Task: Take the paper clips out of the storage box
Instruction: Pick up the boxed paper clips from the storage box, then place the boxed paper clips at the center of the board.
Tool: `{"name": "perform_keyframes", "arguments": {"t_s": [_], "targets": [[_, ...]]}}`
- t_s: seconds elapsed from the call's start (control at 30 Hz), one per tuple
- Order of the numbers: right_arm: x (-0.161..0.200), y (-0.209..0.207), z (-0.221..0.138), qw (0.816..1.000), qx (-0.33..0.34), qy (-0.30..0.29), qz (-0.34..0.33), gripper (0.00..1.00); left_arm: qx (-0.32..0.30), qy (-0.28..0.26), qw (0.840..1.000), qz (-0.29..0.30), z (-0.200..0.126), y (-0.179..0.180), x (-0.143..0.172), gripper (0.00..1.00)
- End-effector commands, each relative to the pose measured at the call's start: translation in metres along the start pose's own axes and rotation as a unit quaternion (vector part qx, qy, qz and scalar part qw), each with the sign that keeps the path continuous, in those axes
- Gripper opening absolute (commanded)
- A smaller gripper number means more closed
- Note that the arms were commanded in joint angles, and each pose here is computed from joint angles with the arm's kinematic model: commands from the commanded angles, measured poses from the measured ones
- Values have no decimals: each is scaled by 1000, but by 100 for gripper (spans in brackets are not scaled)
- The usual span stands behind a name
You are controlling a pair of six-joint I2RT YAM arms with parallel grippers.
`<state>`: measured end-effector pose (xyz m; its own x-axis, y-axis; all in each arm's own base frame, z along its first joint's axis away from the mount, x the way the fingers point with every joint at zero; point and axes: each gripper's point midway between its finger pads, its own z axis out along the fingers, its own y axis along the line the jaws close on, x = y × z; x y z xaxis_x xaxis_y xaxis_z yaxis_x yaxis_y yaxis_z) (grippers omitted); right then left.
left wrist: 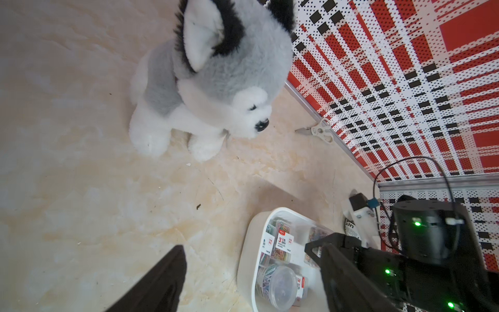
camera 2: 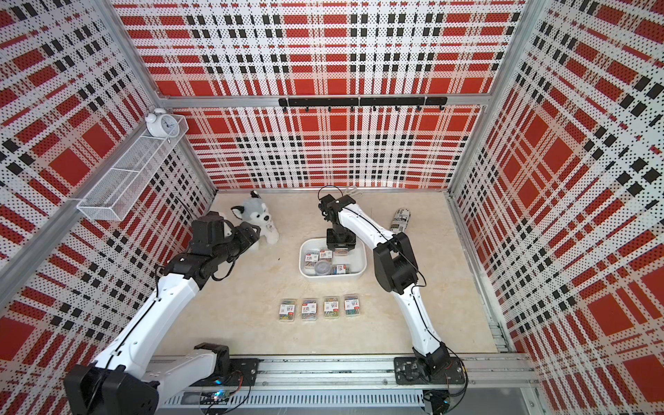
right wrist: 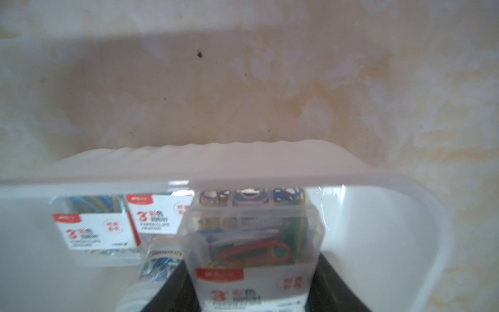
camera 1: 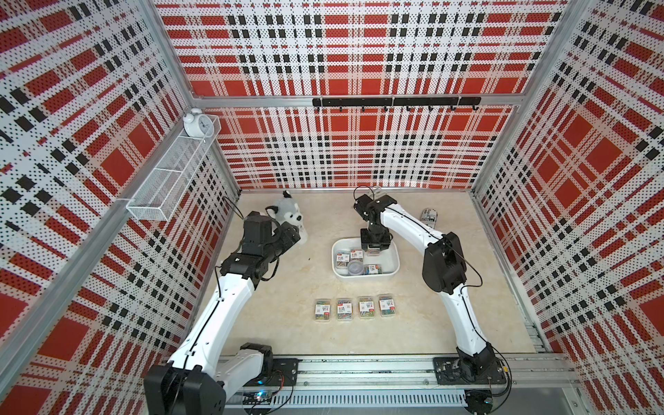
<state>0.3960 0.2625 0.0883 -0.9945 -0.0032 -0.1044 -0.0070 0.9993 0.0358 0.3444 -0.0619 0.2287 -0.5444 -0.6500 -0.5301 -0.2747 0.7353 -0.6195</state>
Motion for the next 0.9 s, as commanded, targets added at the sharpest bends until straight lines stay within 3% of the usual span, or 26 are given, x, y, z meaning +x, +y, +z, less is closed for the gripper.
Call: {"name": "perform_keyframes", "arguments": {"t_s": [0.0, 0.2, 0.5, 0.87], "targets": [[4, -6, -64, 999, -10, -43, 11, 54, 13, 0, 1000, 10, 5, -4, -3, 80], [37, -13, -112, 997, -14, -74, 20, 54, 15, 17, 999, 30, 14, -5, 1, 80], [138, -14, -142, 996, -16, -78, 27, 54, 34, 46, 997, 59, 19, -20, 22, 80], [289, -22, -84, 999, -11, 10, 32, 54, 40, 65, 995, 70, 20, -24, 41, 80]]}}
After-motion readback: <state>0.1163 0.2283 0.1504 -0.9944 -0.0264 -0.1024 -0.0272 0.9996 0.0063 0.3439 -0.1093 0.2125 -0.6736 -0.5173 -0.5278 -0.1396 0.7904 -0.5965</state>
